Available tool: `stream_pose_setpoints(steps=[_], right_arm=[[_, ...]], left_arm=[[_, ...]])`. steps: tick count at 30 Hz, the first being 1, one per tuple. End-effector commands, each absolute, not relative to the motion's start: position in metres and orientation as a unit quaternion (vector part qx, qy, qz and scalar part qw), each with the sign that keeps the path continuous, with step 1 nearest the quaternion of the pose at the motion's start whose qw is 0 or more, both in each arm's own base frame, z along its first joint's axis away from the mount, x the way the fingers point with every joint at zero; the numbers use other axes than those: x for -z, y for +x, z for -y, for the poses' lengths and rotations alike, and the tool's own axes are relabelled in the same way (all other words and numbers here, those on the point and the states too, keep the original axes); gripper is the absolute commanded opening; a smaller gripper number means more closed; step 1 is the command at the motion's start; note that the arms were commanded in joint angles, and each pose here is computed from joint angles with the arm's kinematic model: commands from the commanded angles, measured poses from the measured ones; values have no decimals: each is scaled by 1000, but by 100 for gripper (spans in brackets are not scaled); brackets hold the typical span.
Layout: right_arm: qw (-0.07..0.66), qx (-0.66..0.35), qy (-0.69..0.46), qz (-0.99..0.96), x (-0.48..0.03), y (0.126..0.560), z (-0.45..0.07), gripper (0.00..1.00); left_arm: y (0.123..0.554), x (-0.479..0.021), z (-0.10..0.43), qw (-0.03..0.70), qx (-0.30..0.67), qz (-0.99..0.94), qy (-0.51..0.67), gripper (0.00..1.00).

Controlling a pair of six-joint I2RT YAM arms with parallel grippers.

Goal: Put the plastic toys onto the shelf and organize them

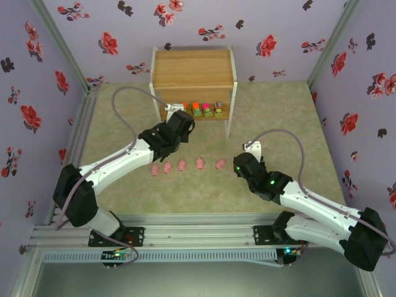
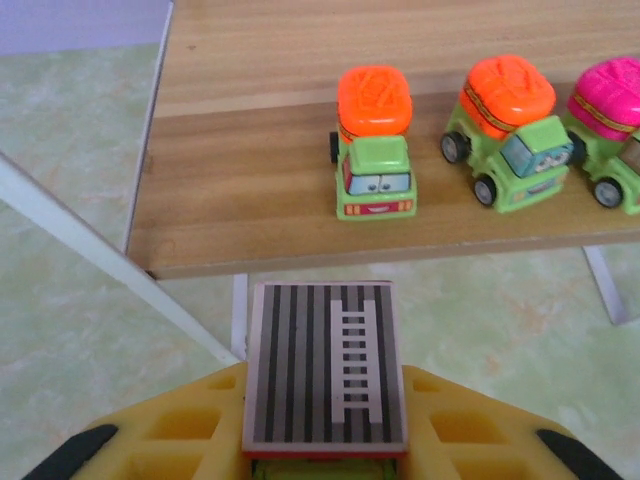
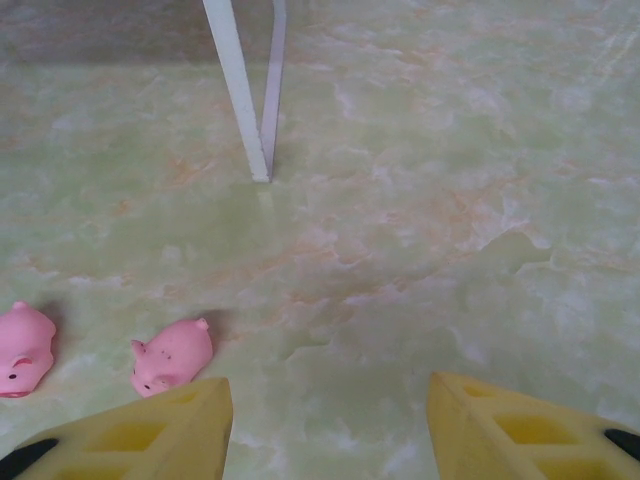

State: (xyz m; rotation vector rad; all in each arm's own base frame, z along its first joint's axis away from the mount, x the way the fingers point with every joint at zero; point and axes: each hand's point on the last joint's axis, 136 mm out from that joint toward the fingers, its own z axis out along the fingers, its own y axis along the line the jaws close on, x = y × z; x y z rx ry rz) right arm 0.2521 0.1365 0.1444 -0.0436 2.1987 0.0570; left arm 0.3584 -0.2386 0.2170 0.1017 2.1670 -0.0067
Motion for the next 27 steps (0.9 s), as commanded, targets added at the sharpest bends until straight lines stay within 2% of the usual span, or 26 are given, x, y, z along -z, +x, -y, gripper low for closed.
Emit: stream_pose_setpoints(steps=[1, 27], right_arm=[[457, -27, -10, -889, -145, 253, -133, 37], [449, -38, -3, -893, -141, 254, -130, 37]], left_arm=[[378, -234, 235, 512, -15, -858, 23, 26], [427, -213, 214, 521, -46, -852, -25, 26]])
